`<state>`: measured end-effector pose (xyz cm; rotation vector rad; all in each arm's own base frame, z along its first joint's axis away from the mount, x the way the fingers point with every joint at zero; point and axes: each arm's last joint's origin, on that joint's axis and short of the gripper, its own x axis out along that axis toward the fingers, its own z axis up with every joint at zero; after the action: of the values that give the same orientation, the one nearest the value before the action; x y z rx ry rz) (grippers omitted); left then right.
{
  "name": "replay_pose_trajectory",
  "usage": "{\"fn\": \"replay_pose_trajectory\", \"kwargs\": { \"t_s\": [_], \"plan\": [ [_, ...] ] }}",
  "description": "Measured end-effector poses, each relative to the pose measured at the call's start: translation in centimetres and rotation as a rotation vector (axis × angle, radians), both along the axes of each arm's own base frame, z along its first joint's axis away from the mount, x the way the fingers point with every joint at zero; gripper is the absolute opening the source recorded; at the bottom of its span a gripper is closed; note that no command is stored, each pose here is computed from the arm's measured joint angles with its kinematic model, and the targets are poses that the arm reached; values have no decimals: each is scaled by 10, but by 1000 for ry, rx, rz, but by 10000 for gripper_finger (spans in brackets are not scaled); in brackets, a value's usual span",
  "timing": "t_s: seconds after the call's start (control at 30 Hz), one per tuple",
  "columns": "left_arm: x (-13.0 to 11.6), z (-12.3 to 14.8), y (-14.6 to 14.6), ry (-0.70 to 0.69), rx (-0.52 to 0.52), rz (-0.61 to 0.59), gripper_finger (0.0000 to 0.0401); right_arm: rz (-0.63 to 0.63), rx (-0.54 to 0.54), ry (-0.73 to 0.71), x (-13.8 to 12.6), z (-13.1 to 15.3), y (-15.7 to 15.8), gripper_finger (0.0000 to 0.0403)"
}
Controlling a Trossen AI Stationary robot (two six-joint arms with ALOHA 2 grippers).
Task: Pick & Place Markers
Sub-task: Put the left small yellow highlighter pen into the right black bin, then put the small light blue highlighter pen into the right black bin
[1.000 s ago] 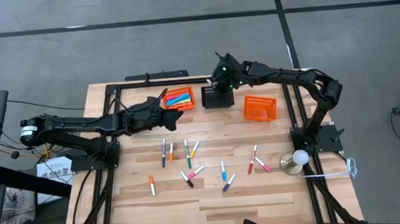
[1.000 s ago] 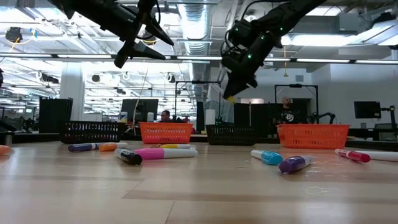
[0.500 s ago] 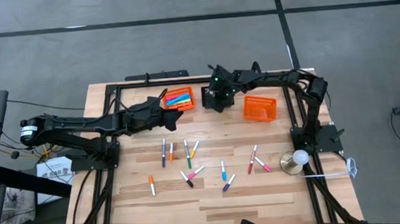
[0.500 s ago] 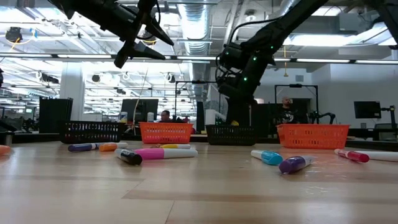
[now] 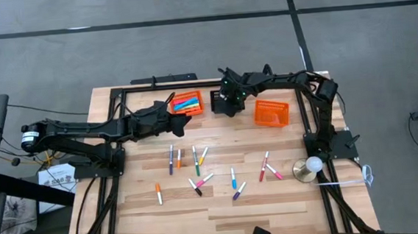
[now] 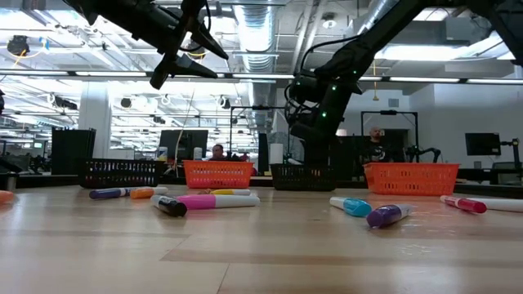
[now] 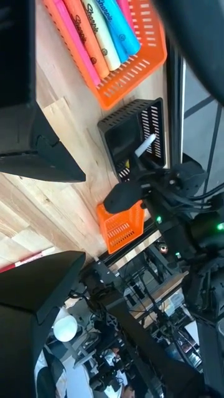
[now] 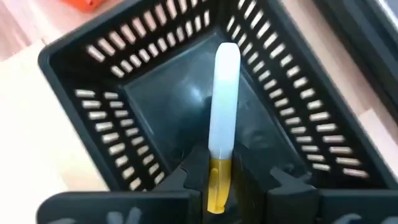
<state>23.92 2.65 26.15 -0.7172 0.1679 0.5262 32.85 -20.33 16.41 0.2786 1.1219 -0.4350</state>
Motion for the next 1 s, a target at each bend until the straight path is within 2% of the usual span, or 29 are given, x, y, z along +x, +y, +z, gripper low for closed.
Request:
{"fn": "replay_pose_trajectory", "kwargs": {
  "t_s": [0.13,0.43,0.6,0.77,1.0],
  "plan": [
    [0,0,0,0,0,0,190,0,-4,-7,1,0,0,62],
    [0,0,0,0,1,3,190,6,-11,-19,3,1,1,146],
    [0,0,0,0,1,3,190,13,3,-46,9,18,0,171],
    [0,0,0,1,3,2,190,102,140,-129,20,47,2,175],
    [0,-1,-1,43,57,-43,190,381,438,-239,27,78,27,170]
  ]
}}
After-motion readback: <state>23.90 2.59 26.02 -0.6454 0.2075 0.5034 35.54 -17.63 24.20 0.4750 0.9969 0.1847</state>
